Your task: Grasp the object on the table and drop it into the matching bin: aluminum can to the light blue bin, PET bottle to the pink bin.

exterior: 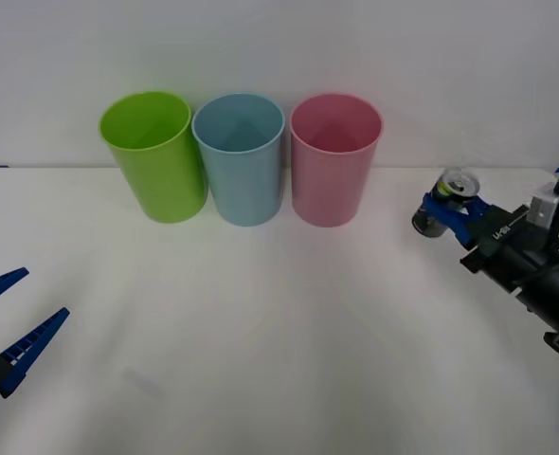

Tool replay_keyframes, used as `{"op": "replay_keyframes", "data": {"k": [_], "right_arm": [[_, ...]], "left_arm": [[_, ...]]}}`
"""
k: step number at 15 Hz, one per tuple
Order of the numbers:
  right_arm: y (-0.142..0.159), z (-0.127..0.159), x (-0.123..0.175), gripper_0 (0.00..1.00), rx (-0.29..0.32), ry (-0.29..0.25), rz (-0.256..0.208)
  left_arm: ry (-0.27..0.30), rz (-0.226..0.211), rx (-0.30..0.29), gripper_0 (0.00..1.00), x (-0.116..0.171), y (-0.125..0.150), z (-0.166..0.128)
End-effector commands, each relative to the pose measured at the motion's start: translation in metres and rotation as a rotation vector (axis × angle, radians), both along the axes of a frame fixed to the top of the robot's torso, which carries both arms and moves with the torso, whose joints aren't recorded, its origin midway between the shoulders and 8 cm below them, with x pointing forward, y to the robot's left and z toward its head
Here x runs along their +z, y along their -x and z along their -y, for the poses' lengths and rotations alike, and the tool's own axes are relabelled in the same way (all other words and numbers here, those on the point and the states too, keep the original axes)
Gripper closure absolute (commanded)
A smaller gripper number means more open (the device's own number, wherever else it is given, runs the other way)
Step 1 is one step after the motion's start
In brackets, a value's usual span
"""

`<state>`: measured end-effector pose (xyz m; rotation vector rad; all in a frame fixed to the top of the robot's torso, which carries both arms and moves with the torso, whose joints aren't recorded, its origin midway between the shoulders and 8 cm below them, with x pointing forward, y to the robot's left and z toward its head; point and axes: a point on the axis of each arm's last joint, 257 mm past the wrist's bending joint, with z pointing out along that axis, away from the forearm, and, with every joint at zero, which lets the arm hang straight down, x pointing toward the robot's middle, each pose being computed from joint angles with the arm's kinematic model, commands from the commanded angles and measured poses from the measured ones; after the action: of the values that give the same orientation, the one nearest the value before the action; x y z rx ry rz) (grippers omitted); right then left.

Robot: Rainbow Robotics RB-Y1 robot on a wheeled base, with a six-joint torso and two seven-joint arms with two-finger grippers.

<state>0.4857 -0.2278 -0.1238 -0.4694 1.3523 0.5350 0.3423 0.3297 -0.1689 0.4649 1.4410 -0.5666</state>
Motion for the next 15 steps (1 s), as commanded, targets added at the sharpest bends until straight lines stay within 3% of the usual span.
{"op": "replay_keyframes", "data": {"k": [1,7,10,15], "right_arm": [[-0.001,-0.015,0.019,1.0,0.062,-0.026,-0.005],[-0.017,-0.05,0.072,1.0,0.157,-0.014,0.069],[-0.019,-0.064,0.088,1.0,0.208,-0.057,0.041],[-0.041,-0.089,0.095,1.0,0.263,-0.037,0.039]], "left_arm": [[0.0,0.0,0.0,0.0,0.0,0.0,0.0],[0.0,0.0,0.0,0.0,0.0,0.0,0.0],[0.0,0.0,0.0,0.0,0.0,0.0,0.0],[0.0,0.0,0.0,0.0,0.0,0.0,0.0]]}}
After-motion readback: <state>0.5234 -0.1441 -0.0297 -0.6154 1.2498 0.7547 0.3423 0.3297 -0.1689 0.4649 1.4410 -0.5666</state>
